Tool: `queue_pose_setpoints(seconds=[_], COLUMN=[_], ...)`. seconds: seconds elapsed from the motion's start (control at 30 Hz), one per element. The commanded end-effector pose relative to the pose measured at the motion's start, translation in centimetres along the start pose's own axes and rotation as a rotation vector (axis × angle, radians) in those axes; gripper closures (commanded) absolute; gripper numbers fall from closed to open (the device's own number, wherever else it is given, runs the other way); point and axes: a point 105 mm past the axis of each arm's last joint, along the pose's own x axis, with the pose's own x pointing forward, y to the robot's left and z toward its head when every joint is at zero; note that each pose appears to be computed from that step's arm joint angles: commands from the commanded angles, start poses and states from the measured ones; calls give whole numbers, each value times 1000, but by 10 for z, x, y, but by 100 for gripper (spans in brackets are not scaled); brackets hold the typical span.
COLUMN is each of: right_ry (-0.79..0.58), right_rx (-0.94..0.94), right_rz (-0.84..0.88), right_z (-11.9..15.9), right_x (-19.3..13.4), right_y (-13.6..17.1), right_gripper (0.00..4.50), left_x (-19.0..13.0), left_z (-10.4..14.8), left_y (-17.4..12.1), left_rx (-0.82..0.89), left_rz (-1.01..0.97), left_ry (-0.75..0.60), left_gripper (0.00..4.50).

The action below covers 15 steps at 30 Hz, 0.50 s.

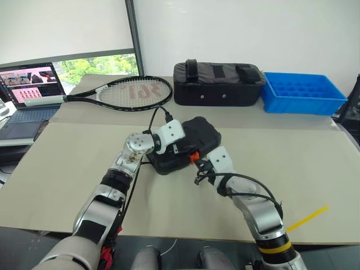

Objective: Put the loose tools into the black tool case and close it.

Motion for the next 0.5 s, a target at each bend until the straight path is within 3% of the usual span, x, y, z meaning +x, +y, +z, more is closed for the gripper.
queue_pose_setpoints(seconds=[0.03,0.2,0.33,0.37,0.5], right_ry=[-69,-67,-87,-91,-104], right_rx=[-21,-15,-18,-28,-41], right_rz=[-11,-7,-1,3,18], right_z=[18,14,10,9,1], right_x=[6,-3,-26,-31,-61], right_y=[-2,-6,-24,-27,-62], right_gripper=[445,445,445,387,258], left_x=[3,-3,-28,-34,-86], left_z=[-51,-48,-27,-23,-9], left_y=[-45,-35,-4,0,17], left_rx=[-57,-81,-183,-210,-304], left_rz=[-149,-96,39,63,194], left_ry=[183,159,30,5,-94], left_gripper=[61,61,61,61,61])
